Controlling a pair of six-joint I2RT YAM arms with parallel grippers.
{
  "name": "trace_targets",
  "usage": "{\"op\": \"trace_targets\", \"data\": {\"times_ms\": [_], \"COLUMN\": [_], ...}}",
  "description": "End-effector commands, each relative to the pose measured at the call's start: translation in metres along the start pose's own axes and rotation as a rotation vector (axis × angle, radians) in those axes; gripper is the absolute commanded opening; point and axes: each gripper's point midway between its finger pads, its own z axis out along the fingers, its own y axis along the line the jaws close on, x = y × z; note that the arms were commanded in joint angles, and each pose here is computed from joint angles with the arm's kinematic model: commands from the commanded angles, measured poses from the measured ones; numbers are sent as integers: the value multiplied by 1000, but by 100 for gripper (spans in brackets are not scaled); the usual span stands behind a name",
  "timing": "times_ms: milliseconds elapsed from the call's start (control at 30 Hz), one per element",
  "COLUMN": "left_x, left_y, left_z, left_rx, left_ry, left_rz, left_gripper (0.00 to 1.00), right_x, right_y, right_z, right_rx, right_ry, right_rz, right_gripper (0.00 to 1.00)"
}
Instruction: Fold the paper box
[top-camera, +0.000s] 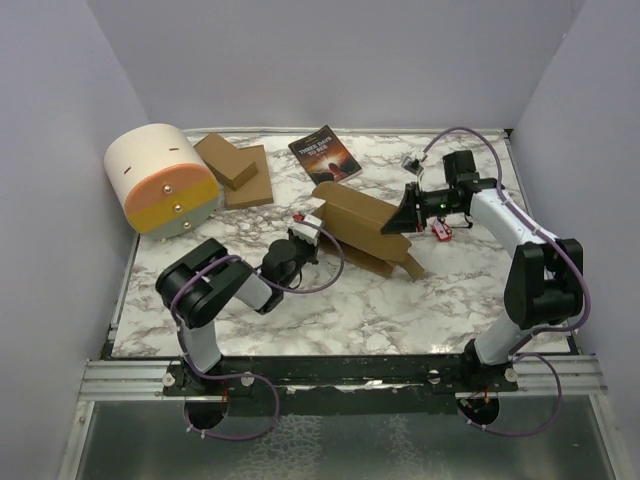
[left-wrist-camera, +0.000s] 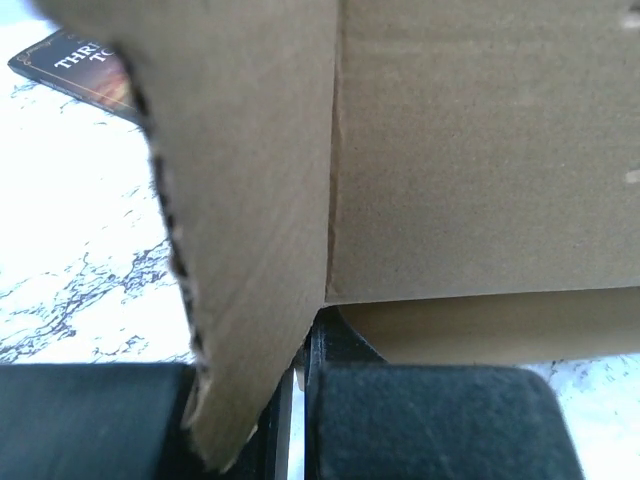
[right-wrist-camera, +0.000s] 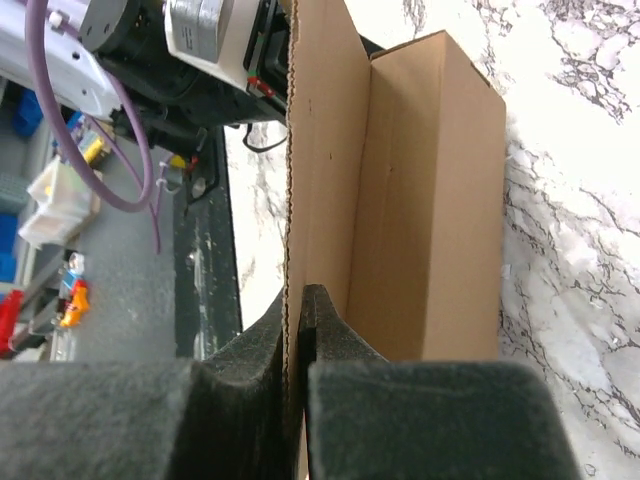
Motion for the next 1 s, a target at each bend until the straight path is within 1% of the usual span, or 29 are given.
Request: {"op": "trace_targets", "data": {"times_ms": [0, 133, 233, 467, 567, 700, 833, 967], "left_x": [-6, -2, 0, 14, 21, 23, 20, 18], "left_y": [-21, -32, -38, -37, -36, -28, -20, -17], "left_z": [-4, -12, -17, -25, -30, -31, -28, -27], "left_rx": [111, 172, 207, 205, 191, 132, 78, 60], "left_ry": [107, 247, 312, 520, 587, 622, 610, 591], "left_rz": [-19, -64, -77, -94, -104, -117, -117, -115], "left_gripper": [0, 0, 0, 0, 0, 1, 7, 11], "right_x": [-28, -48, -55, -28, -19, -14, -7, -3], "right_y": [13, 21, 18, -14, -20, -26, -31, -36], "right_z": [-2, -4, -5, 3, 6, 8, 9, 9], "right_rx": [-36, -67, -54, 14, 18, 14, 13, 25], "right_ry": [-22, -33, -39, -9, -4, -6, -7, -9], "right_rz": [93, 110, 108, 160, 182, 207, 232, 236], "right_gripper": [2, 2, 2, 3, 3, 3, 3, 3]}}
